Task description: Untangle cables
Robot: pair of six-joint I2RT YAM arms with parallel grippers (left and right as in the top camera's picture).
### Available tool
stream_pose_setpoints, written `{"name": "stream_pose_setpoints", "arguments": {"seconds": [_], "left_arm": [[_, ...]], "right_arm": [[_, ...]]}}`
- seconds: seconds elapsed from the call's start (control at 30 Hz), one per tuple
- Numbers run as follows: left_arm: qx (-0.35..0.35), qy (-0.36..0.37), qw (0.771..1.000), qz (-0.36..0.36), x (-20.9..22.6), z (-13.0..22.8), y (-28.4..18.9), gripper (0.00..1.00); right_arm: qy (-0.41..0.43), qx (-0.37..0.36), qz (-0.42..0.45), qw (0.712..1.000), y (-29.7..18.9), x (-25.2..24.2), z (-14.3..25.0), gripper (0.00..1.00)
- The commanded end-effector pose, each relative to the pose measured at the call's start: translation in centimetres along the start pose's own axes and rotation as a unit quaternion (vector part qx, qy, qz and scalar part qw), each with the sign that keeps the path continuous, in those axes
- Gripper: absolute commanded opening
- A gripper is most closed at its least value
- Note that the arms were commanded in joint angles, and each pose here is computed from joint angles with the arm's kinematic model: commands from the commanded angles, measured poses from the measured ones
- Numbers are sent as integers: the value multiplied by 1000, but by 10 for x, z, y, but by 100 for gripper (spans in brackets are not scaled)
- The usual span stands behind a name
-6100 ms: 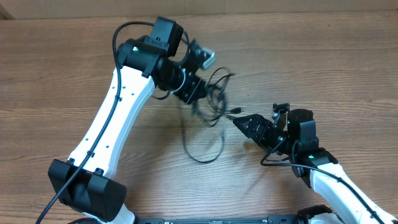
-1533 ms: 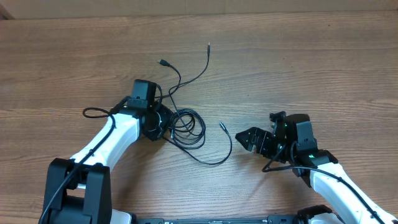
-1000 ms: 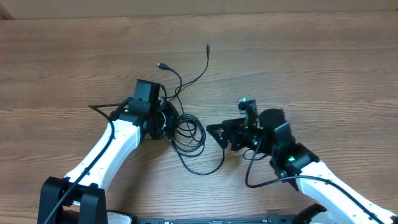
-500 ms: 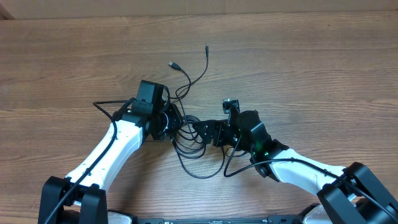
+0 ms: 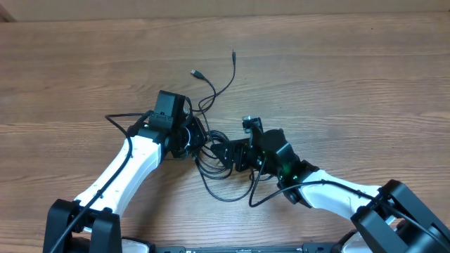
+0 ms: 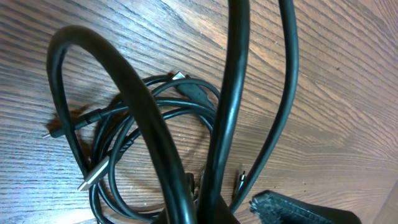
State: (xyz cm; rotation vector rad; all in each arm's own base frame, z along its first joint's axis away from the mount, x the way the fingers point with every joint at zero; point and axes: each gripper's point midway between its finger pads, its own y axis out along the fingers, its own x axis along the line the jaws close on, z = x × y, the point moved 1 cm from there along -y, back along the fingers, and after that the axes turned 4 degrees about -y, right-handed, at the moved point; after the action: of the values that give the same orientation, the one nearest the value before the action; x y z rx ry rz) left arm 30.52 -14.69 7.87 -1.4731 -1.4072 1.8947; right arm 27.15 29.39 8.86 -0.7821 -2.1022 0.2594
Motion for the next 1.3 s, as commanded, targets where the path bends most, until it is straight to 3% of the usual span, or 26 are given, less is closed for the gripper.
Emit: {"name": "stream_pose_setpoints", "arguments": {"seconds": [0.0, 0.23, 0.37, 0.43, 0.67, 0.87, 1.03, 1.27], "left_arm": [[13, 15, 1000, 21, -8, 7, -4, 4], [39, 23, 998, 44, -16, 16, -5, 4], [47, 33, 997, 54, -19, 19, -5, 4], [47, 34, 997, 55, -19, 19, -5, 4], [51, 45, 994, 89, -33, 18, -7, 4], [19, -3, 1000, 21, -3, 5, -7, 5], [4, -52, 998, -42, 32, -4, -13, 4], [-11, -86, 996, -24, 46, -29, -27, 4]], "right_arm": [[-18, -19, 20, 999, 8, -5, -10, 70], [-17, -7, 9, 1000, 29, -2, -16, 58], [-15, -4, 17, 1000, 33, -7, -15, 27], [-12, 0, 25, 1000, 33, -10, -12, 21], [-7, 14, 38, 999, 32, -16, -6, 14], [-3, -20, 22, 1000, 8, -19, -43, 4], [23, -82, 10, 996, -54, -34, -105, 4], [30, -158, 123, 979, -156, -96, -145, 4]]}}
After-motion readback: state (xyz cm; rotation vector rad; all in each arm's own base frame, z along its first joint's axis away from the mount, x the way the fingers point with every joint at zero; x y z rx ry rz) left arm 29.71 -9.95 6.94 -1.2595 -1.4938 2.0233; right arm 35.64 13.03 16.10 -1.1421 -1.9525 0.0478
